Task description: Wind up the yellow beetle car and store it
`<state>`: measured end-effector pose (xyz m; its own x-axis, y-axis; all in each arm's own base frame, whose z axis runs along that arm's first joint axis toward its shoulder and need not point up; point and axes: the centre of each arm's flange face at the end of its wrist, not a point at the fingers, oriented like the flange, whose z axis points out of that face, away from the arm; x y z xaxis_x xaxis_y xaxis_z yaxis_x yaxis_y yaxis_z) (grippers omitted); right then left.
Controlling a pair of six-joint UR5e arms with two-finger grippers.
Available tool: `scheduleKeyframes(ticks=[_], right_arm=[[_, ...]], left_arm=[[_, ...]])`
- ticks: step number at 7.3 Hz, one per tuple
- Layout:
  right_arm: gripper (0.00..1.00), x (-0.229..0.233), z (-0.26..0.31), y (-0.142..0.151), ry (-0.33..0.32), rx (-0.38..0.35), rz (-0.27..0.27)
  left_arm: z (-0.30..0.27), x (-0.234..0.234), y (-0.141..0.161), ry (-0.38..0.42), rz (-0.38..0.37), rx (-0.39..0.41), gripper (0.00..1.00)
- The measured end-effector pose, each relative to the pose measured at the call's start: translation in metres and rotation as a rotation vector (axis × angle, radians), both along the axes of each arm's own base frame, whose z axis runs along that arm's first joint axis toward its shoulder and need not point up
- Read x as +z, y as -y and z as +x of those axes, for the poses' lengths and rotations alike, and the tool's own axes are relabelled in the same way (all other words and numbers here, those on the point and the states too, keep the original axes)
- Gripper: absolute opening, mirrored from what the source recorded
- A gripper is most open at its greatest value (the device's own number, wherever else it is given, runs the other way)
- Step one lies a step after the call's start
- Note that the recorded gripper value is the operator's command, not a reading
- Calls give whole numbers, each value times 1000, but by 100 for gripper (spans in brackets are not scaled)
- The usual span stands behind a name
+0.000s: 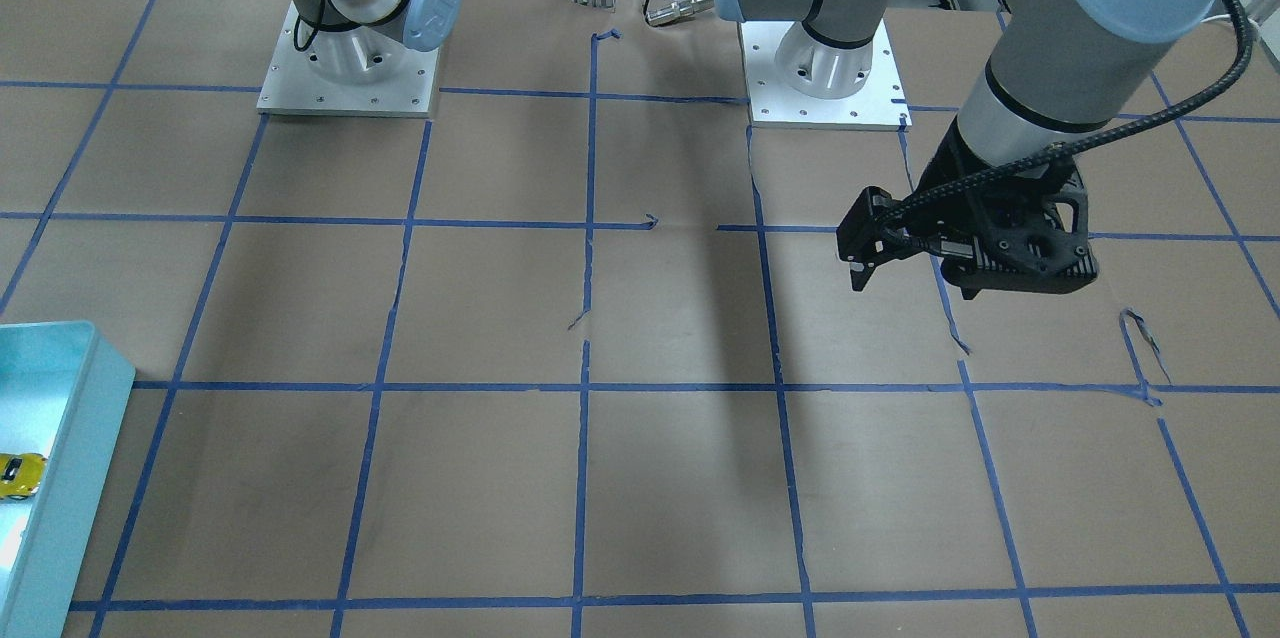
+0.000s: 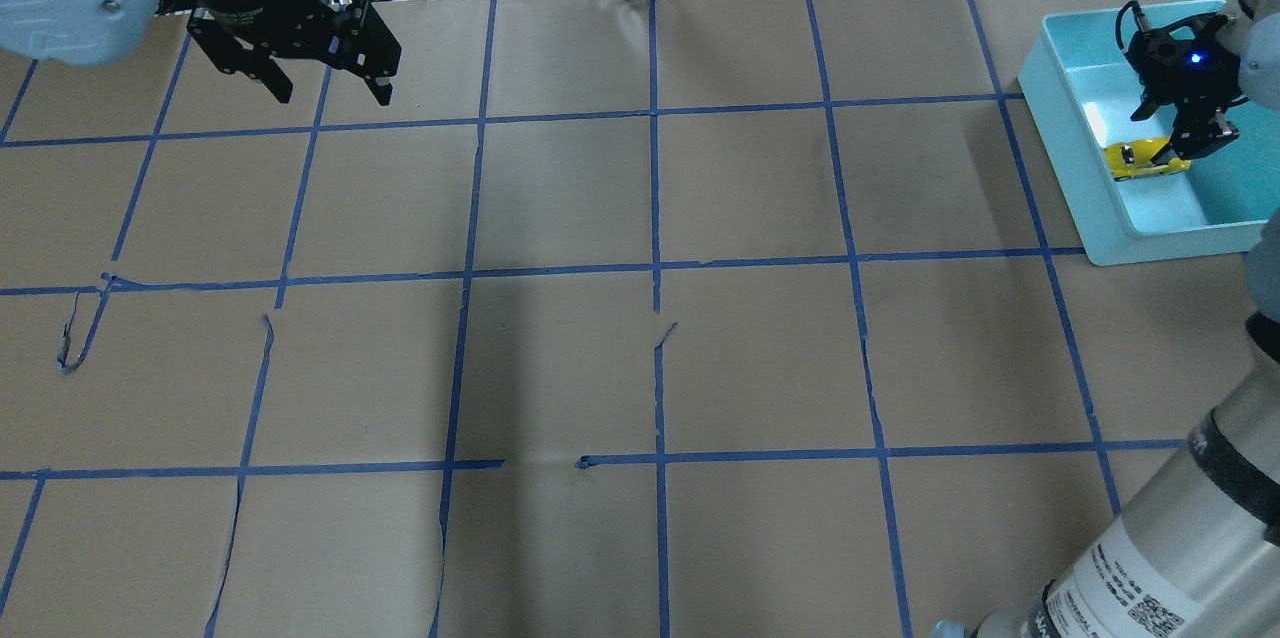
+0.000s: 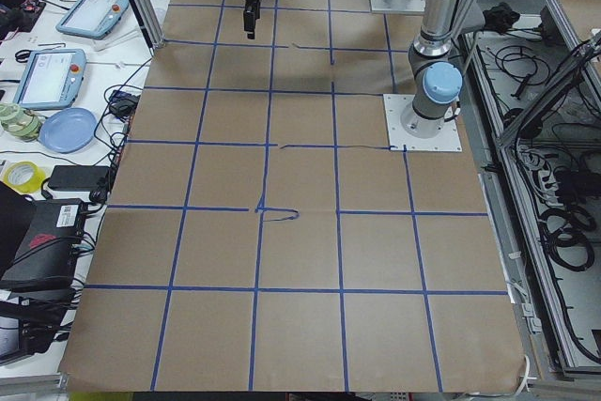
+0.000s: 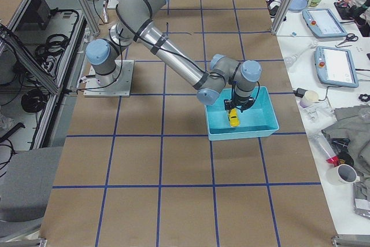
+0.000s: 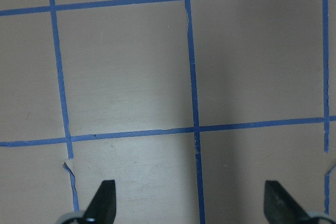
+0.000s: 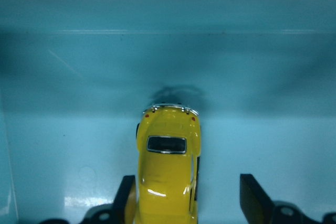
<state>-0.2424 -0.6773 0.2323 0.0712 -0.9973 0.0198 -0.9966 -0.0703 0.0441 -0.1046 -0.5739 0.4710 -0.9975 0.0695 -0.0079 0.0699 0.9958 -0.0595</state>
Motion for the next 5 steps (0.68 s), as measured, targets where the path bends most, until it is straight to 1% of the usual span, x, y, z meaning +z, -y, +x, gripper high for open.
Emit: scheduleKeyframes(ticks=[1, 2, 3, 4, 5], right_arm=[[100, 21, 5, -5, 6, -38, 4], [100, 55, 22, -14, 41, -102, 10], [100, 95, 59, -22, 93, -196, 5], [100, 127, 113, -26, 127, -285, 9], [100, 146, 174, -28, 138, -340, 18]], left_arm=[[0, 0, 0, 0, -1, 0, 100], [0, 1, 0, 0, -1, 0, 100], [0, 1, 0, 0, -2, 0, 100], [0, 1, 0, 0, -2, 0, 100], [0, 1, 0, 0, -2, 0, 100]])
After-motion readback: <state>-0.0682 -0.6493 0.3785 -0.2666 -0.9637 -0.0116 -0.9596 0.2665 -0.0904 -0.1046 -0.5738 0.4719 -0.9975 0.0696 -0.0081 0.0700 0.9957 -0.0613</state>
